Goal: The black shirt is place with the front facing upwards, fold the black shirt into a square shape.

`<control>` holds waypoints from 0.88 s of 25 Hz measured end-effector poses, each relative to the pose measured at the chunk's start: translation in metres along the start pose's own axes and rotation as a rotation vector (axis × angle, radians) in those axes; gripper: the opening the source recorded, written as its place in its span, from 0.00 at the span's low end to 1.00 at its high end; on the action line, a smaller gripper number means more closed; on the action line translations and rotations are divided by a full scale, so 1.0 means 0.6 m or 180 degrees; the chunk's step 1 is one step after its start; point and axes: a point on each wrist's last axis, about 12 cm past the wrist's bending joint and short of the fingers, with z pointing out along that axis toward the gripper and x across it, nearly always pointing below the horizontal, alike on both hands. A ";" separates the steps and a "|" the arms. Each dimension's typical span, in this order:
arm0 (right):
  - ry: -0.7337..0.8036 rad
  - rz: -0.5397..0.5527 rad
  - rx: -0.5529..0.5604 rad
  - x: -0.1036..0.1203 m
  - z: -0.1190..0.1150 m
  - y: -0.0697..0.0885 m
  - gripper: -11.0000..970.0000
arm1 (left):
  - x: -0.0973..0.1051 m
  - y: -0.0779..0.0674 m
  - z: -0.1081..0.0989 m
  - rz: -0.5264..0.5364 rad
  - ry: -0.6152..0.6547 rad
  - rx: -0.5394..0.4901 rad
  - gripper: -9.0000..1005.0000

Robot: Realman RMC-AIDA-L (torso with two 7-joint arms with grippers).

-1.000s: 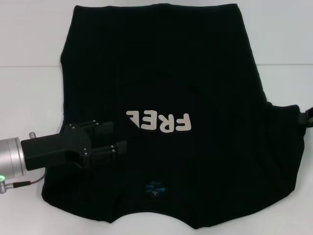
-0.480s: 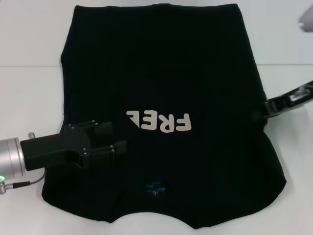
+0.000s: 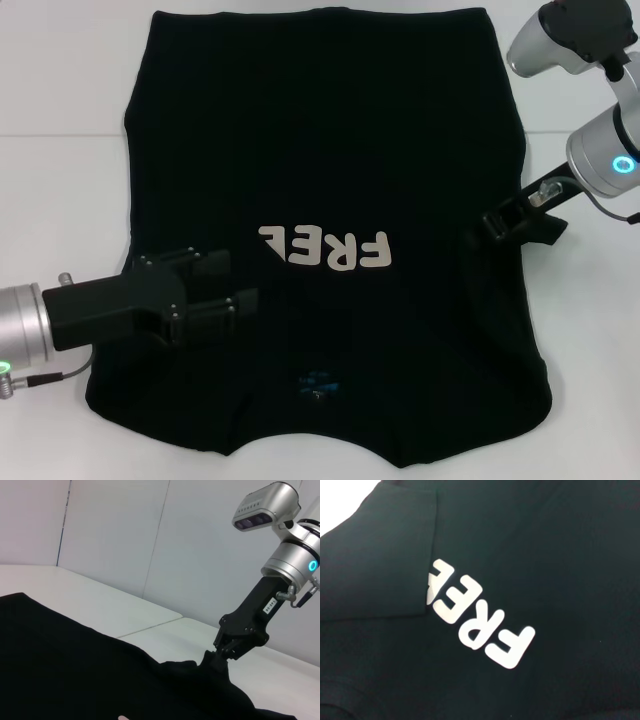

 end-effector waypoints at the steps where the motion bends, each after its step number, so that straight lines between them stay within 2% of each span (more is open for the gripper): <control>1: -0.0007 0.0001 0.0001 0.000 0.000 0.000 0.06 | 0.000 0.000 0.000 0.0000 0.0000 0.0000 0.73; 5: -0.0075 0.0034 -0.0062 -0.002 0.000 0.001 0.06 | 0.000 0.000 0.000 0.0002 0.0002 -0.0007 0.73; 8: -0.0196 -0.0004 -0.0259 -0.002 0.001 0.010 0.06 | -0.001 0.001 0.001 0.0008 0.0003 -0.0012 0.73; 11: -0.0423 0.0004 -0.0532 0.003 0.001 0.015 0.18 | -0.002 0.003 0.002 0.0012 0.0007 -0.0027 0.73; 13: -0.0614 0.0123 -0.0703 0.013 0.000 0.009 0.26 | -0.002 0.003 0.003 0.0013 0.0011 -0.0039 0.73; 16: -0.0794 0.0452 -0.0761 0.031 -0.005 -0.018 0.34 | -0.001 0.005 0.004 0.0010 0.0017 -0.0062 0.73; 22: -0.0779 0.1405 -0.0651 0.097 -0.027 -0.099 0.52 | 0.000 0.005 0.005 -0.0033 0.0001 -0.0068 0.73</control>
